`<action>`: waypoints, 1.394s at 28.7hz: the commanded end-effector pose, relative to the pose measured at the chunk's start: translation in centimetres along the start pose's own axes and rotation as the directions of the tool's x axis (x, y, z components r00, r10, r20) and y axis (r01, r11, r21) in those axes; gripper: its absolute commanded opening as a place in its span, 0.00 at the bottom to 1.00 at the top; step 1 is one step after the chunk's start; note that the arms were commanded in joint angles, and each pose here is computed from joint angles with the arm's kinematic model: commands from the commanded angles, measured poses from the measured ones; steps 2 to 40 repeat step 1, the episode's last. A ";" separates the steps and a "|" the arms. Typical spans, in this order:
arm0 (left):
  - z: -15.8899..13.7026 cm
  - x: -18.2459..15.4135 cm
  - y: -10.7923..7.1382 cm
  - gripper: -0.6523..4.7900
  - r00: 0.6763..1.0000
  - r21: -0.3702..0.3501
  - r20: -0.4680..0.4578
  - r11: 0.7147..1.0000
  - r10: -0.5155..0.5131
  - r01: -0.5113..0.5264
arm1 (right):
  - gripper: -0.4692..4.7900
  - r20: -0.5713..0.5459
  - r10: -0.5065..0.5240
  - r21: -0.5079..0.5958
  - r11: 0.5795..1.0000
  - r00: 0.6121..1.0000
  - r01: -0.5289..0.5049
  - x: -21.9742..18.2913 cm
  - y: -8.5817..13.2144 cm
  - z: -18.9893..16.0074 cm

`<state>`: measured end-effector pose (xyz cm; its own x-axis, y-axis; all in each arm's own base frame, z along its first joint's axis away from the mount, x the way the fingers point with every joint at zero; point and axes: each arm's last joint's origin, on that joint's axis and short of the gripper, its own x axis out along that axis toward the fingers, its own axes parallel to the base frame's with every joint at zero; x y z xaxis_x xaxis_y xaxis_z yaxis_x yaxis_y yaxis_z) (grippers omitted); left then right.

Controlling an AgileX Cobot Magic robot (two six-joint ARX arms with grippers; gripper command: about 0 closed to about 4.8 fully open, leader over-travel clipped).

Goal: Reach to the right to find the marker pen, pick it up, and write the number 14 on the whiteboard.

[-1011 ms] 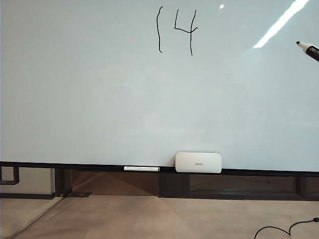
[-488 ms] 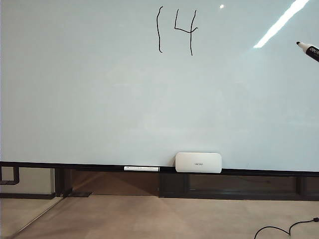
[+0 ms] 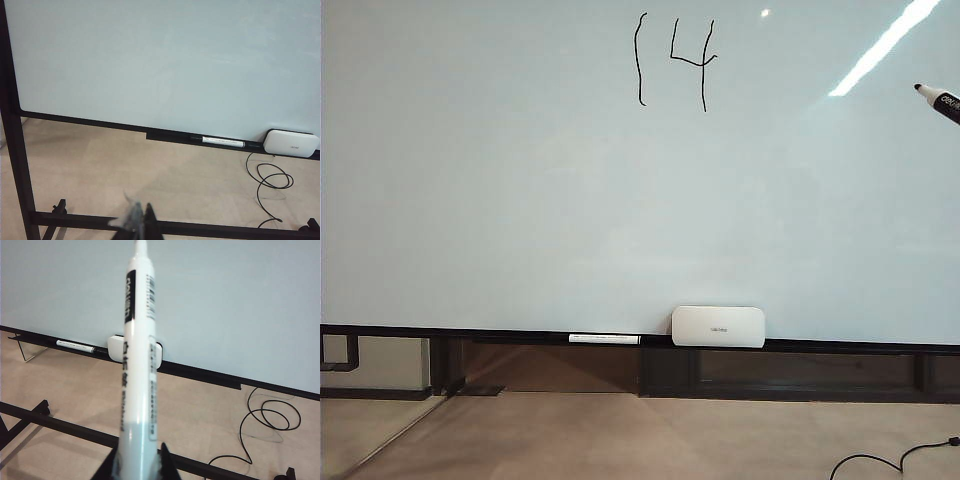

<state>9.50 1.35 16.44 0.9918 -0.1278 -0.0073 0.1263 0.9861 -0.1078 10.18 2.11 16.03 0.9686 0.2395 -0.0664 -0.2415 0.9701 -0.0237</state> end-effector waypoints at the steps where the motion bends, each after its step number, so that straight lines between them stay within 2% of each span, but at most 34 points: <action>1: 0.2 0.0 0.0 0.11 1.000 0.004 0.011 1.000 0.000 0.000 | 0.09 0.021 0.001 -0.001 1.000 1.000 -0.001 0.0 0.0 0.3; 40: 0.2 0.0 0.0 0.11 1.000 0.004 0.011 1.000 0.000 0.000 | 0.09 0.021 0.001 -0.001 1.000 1.000 -0.001 0.0 0.0 0.3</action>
